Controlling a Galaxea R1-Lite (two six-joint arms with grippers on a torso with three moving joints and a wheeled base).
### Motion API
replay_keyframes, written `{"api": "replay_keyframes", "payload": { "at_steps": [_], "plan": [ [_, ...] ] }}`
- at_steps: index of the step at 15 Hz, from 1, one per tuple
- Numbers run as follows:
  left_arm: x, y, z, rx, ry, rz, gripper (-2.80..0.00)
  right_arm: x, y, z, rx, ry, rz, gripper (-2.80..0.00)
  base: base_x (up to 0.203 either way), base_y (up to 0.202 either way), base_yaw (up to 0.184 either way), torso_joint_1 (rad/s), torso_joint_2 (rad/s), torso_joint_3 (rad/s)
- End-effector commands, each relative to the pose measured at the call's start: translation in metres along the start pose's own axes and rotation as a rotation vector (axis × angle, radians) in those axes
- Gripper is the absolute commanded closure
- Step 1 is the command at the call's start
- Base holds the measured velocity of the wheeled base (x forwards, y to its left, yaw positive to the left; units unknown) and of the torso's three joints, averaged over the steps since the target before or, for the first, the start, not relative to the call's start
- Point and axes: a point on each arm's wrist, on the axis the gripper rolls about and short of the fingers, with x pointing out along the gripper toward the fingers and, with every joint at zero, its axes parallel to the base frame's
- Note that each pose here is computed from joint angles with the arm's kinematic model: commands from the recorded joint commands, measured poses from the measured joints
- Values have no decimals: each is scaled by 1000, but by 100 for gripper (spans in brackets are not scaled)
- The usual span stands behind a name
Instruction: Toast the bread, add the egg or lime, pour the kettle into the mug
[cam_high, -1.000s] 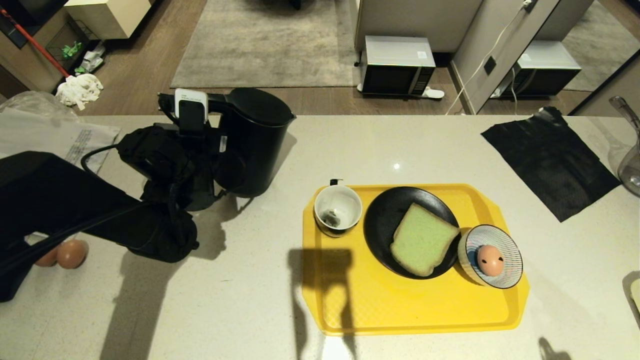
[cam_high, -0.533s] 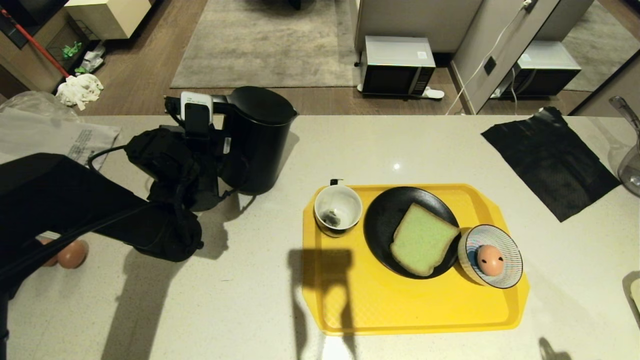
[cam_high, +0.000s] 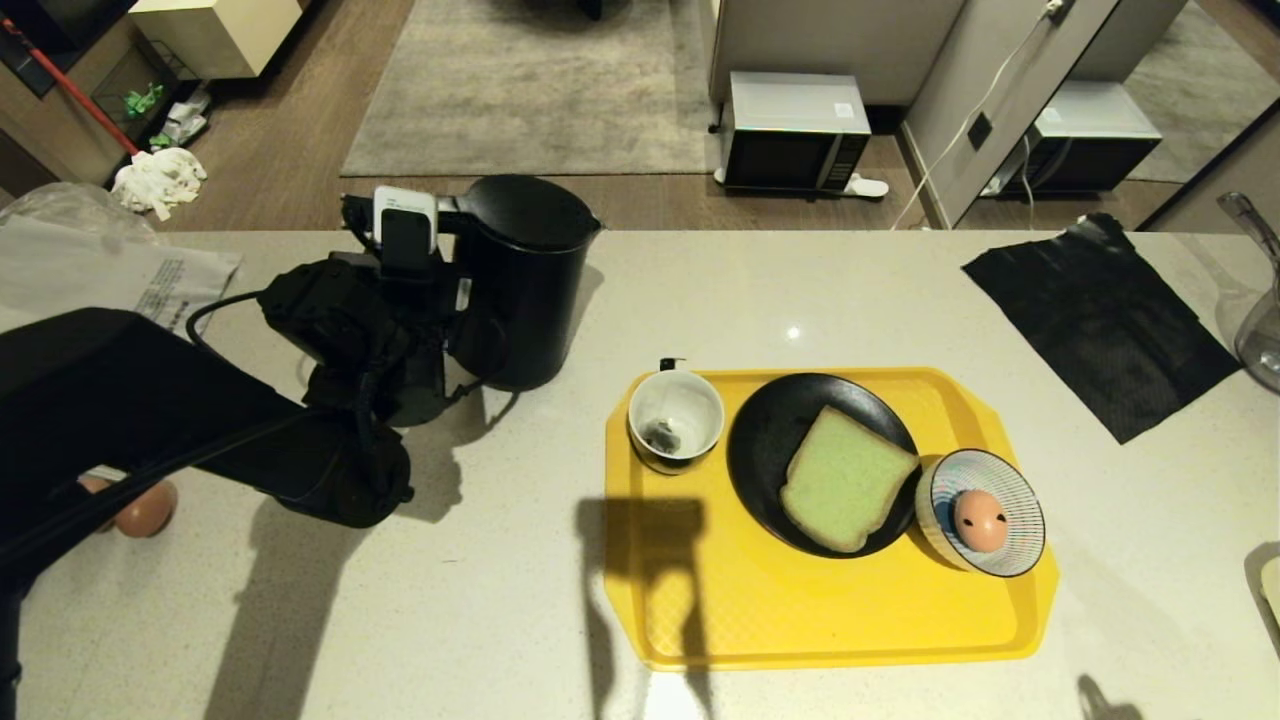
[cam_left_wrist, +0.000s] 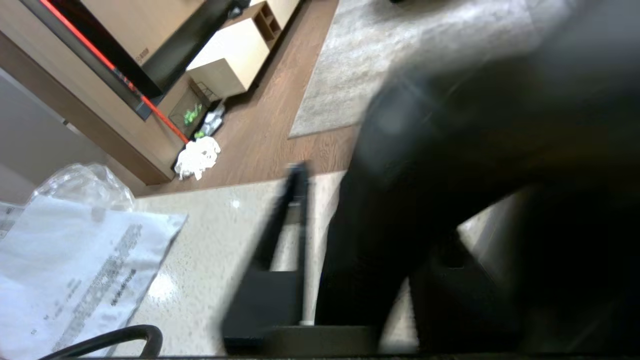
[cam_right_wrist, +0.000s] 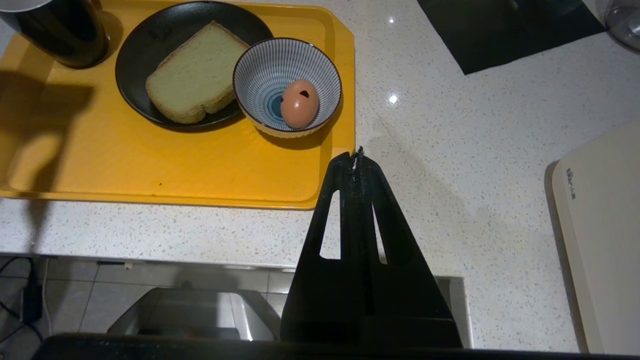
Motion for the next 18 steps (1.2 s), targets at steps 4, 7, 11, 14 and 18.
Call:
{"api": "replay_keyframes", "payload": {
  "at_steps": [4,7,11,14,18],
  "plan": [
    [-8,-1,4,-2,8,-17,-280,2,0,-8,0,26,0,0,0,0,0,0,0,0],
    [-32,0,2,24,61,-71,-280,2,0,-7,0,27,0,0,0,0,0,0,0,0],
    [-56,11,3,38,109,-113,-280,2,0,-8,0,28,0,0,0,0,0,0,0,0],
    [-66,20,19,26,98,-110,-280,2,0,-8,0,28,0,0,0,0,0,0,0,0],
    [-98,30,40,16,155,-68,-280,2,0,-8,0,28,0,0,0,0,0,0,0,0]
  ]
}}
